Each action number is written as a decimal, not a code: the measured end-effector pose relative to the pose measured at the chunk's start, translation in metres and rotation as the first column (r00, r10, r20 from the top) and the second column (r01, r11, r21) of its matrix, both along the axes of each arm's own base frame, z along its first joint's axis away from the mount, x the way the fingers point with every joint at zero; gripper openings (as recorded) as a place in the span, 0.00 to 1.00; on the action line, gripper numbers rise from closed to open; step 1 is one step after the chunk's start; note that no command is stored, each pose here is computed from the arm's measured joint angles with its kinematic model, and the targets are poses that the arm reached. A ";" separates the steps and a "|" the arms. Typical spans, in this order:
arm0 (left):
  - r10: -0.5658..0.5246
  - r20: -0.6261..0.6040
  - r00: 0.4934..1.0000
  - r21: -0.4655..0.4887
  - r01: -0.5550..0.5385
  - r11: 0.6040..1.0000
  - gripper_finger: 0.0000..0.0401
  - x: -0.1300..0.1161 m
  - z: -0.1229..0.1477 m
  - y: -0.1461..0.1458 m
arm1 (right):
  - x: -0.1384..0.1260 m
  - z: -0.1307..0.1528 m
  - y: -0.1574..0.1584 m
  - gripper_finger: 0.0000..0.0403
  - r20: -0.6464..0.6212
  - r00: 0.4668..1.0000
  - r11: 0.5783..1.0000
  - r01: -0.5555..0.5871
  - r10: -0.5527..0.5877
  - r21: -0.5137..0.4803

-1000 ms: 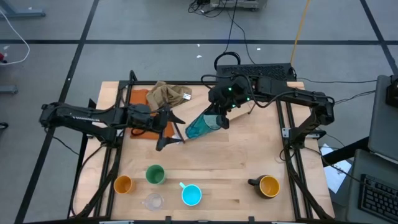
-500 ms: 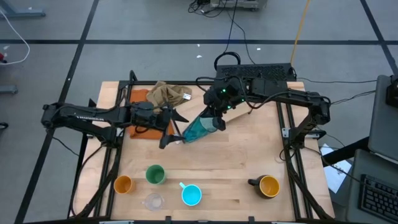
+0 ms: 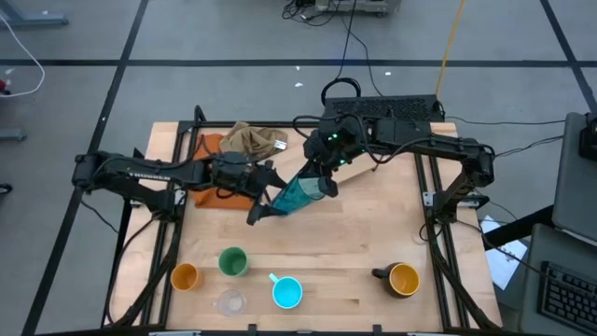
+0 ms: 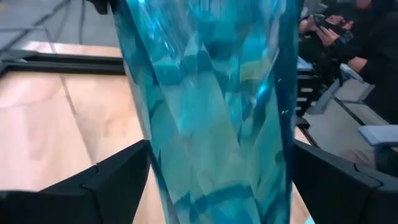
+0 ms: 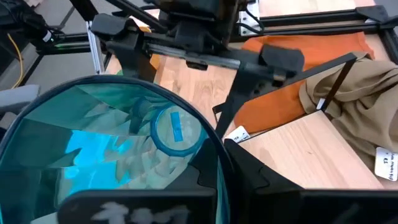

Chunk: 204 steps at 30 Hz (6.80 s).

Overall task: Stack small to large cups/mugs on shelf
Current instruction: Put the blue cup on the shelf

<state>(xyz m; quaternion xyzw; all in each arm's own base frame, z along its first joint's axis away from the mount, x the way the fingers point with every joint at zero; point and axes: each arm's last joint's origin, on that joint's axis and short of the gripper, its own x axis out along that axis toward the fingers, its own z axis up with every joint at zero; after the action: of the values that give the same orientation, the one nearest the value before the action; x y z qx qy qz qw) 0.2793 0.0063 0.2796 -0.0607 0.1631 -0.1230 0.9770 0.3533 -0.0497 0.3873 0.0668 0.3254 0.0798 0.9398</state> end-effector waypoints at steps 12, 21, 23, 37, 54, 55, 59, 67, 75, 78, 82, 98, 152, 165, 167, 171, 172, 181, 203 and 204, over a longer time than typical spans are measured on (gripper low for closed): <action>-0.042 -0.043 0.998 -0.025 0.041 0.999 0.90 0.013 0.003 0.000 | 0.002 -0.003 0.000 0.00 -0.008 1.000 1.000 -0.019 0.019 -0.006; -0.017 -0.050 0.999 -0.031 0.015 0.999 0.82 0.013 0.003 0.001 | 0.003 -0.003 0.001 0.00 0.004 1.000 0.999 -0.025 0.025 -0.033; -0.015 -0.047 0.999 -0.032 0.014 0.999 0.82 0.013 0.003 0.001 | 0.003 -0.003 0.001 0.00 0.004 1.000 0.999 -0.025 0.025 -0.034; -0.005 -0.046 0.999 -0.018 0.004 1.000 0.82 0.013 0.003 0.001 | 0.003 -0.002 0.001 0.02 0.012 0.999 0.998 -0.033 0.033 -0.054; -0.016 0.002 1.000 -0.038 0.016 0.999 0.82 0.014 0.008 0.006 | -0.003 0.012 0.003 0.13 0.084 0.996 0.997 -0.017 0.024 -0.079; -0.017 0.002 1.000 -0.037 0.017 0.999 0.82 0.014 0.008 0.006 | -0.002 0.012 0.004 0.14 0.088 0.996 0.997 -0.019 0.026 -0.080; -0.019 -0.005 1.000 -0.038 0.018 0.999 0.82 0.014 0.007 0.006 | -0.002 0.013 0.006 0.18 0.097 0.995 0.996 -0.022 0.030 -0.082; -0.022 -0.011 1.000 -0.026 0.022 0.999 0.82 0.014 0.006 0.006 | -0.005 0.015 0.006 0.21 0.101 0.994 0.995 -0.020 0.030 -0.098; -0.006 -0.009 1.000 -0.023 0.006 1.000 0.82 0.014 0.006 0.008 | -0.027 0.046 0.005 0.21 0.235 0.972 0.968 0.086 -0.029 -0.237; -0.009 -0.009 1.000 -0.024 0.008 1.000 0.82 0.014 0.006 0.008 | -0.039 0.059 0.005 0.21 0.285 0.957 0.951 0.138 -0.056 -0.277; 0.004 -0.009 1.000 -0.018 -0.004 1.000 0.82 0.014 0.006 0.009 | -0.058 0.076 0.007 0.21 0.348 0.933 0.920 0.211 -0.089 -0.331; 0.059 0.093 0.994 0.062 -0.064 0.996 0.82 0.017 0.014 0.011 | -0.101 0.108 0.033 0.21 0.462 0.885 0.894 0.258 -0.066 -0.367; 0.728 0.380 0.571 0.097 -0.807 0.583 0.82 0.038 0.017 -0.029 | -0.119 0.096 0.044 0.21 0.298 0.954 0.888 0.153 -0.019 -0.433; 0.759 0.380 0.529 0.070 -0.835 0.547 0.82 0.073 -0.032 -0.042 | -0.119 0.096 0.044 0.21 0.305 0.952 0.896 0.159 -0.029 -0.414; 0.773 0.381 0.507 0.096 -0.854 0.512 0.82 0.076 -0.034 -0.044 | -0.119 0.096 0.044 0.21 0.304 0.952 0.896 0.159 -0.028 -0.414; 0.796 0.376 0.475 0.115 -0.876 0.468 0.82 0.080 -0.039 -0.047 | -0.119 0.096 0.044 0.21 0.302 0.953 0.896 0.157 -0.026 -0.416; 0.799 0.375 0.470 0.116 -0.879 0.463 0.82 0.082 -0.040 -0.049 | -0.119 0.096 0.044 0.21 0.302 0.953 0.895 0.156 -0.025 -0.417; 0.802 0.371 0.468 0.108 -0.880 0.463 0.82 0.081 -0.038 -0.059 | -0.119 0.096 0.044 0.21 0.302 0.953 0.895 0.156 -0.024 -0.419; 0.869 0.322 0.375 0.087 -0.926 0.368 0.82 0.086 -0.066 -0.070 | -0.119 0.095 0.044 0.21 0.294 0.955 0.895 0.152 -0.025 -0.419; 0.870 0.320 0.375 0.080 -0.926 0.369 0.82 0.086 -0.067 -0.070 | -0.119 0.095 0.044 0.21 0.293 0.956 0.895 0.152 -0.025 -0.419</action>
<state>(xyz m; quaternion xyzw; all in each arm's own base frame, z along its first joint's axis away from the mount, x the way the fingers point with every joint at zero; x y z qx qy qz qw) 0.3650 -0.0638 0.2131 -0.0044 0.0058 0.4477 0.8942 0.2339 -0.0056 0.4824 -0.1427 0.1951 -0.0297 0.9699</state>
